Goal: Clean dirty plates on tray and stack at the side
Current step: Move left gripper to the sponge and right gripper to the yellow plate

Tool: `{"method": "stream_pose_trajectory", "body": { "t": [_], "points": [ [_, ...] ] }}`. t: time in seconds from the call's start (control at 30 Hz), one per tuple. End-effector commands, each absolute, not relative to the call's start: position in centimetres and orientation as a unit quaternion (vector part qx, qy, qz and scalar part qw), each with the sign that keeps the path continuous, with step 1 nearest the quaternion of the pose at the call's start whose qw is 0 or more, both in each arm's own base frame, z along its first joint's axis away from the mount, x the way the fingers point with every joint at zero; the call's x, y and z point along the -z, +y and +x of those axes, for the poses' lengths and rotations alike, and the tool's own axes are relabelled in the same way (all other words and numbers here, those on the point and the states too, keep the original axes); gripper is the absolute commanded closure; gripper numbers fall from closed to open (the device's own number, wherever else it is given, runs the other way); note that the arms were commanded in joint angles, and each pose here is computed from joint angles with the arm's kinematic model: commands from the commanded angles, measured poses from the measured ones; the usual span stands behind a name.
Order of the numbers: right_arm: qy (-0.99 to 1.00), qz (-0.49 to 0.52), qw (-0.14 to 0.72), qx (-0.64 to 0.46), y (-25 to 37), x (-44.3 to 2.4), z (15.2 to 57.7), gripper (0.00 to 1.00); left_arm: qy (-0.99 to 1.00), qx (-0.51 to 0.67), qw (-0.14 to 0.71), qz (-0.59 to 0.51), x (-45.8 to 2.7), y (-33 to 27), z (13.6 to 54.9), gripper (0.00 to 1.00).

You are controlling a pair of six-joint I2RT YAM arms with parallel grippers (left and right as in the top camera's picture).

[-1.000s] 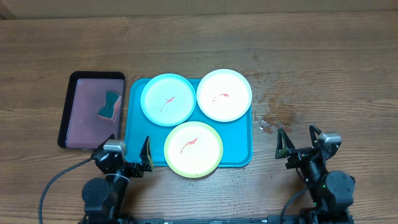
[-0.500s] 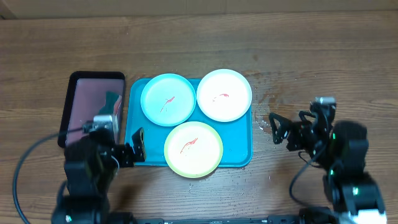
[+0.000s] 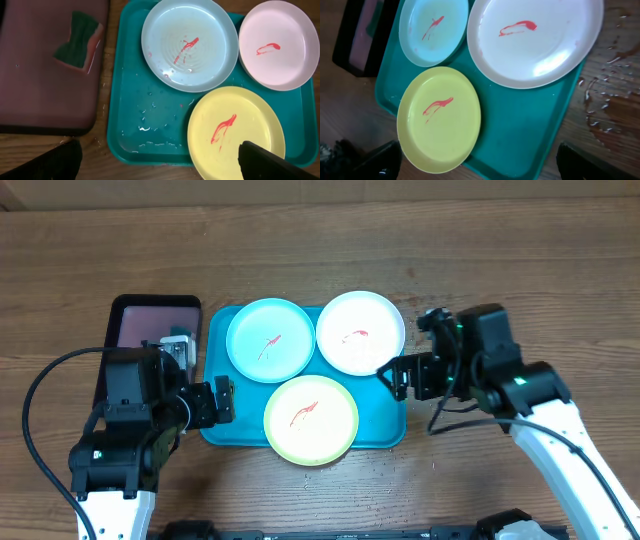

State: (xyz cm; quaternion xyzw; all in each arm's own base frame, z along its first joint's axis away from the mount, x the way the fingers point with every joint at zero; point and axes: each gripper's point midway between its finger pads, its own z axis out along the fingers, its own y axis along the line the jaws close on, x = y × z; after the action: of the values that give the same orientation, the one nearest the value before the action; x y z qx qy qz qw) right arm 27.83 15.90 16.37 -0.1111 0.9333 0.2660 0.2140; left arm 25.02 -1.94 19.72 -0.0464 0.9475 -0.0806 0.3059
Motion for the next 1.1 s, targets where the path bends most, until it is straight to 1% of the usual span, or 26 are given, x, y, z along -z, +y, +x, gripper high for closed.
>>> {"method": "stream_pose_trajectory", "body": {
  "t": [0.0, 0.13, 0.2, 0.3, 0.5, 0.57, 0.77, 0.9, 0.97, 1.03, 1.07],
  "points": [
    [0.92, -0.136, 0.224, -0.292, 17.4, -17.5, 28.4, 0.0, 0.933, 0.063, 0.347, -0.071, -21.7, -0.7, 26.6, 0.0],
    [0.927, -0.136, 0.241, -0.254, 17.0, -17.0, 29.2, 0.0, 0.918, 0.023, 0.38, -0.107, -22.4, 2.3, 29.1, 0.0],
    [0.927, -0.141, 0.244, -0.247, 17.3, -16.9, 29.2, 0.0, 0.919, 0.007, 0.381, -0.099, -21.9, 3.4, 30.3, 0.0],
    [0.924, -0.151, 0.249, -0.248, 17.9, -17.1, 29.2, 0.0, 0.933, -0.027, 0.356, -0.046, -19.9, 4.7, 31.8, 0.0],
    [0.92, -0.155, 0.258, -0.251, 18.2, -17.4, 29.5, 0.0, 0.94, -0.043, 0.334, -0.051, -16.1, 7.4, 35.4, 0.0],
    [0.92, -0.155, 0.258, -0.251, 18.2, -17.4, 29.5, 0.0, 0.944, -0.052, 0.324, -0.035, -14.7, 8.1, 36.4, 0.05],
    [0.921, -0.153, 0.261, -0.246, 18.0, -17.3, 29.6, 0.0, 0.956, -0.049, 0.289, -0.029, -10.3, 8.6, 38.0, 0.12],
    [0.92, -0.153, 0.264, -0.245, 18.0, -17.4, 29.7, 0.02, 0.959, -0.047, 0.277, -0.029, -8.3, 8.8, 38.8, 0.16],
    [0.92, -0.153, 0.264, -0.245, 18.0, -17.4, 29.7, 0.03, 0.96, -0.046, 0.274, -0.029, -7.4, 8.9, 39.2, 0.21],
    [0.92, -0.153, 0.264, -0.245, 18.0, -17.4, 29.7, 0.06, 0.961, -0.049, 0.272, -0.024, -6.6, 9.0, 39.6, 0.28],
    [0.92, -0.153, 0.264, -0.245, 18.0, -17.4, 29.7, 0.07, 0.961, -0.05, 0.272, -0.02, -6.4, 9.1, 39.7, 0.33]
  ]
}}
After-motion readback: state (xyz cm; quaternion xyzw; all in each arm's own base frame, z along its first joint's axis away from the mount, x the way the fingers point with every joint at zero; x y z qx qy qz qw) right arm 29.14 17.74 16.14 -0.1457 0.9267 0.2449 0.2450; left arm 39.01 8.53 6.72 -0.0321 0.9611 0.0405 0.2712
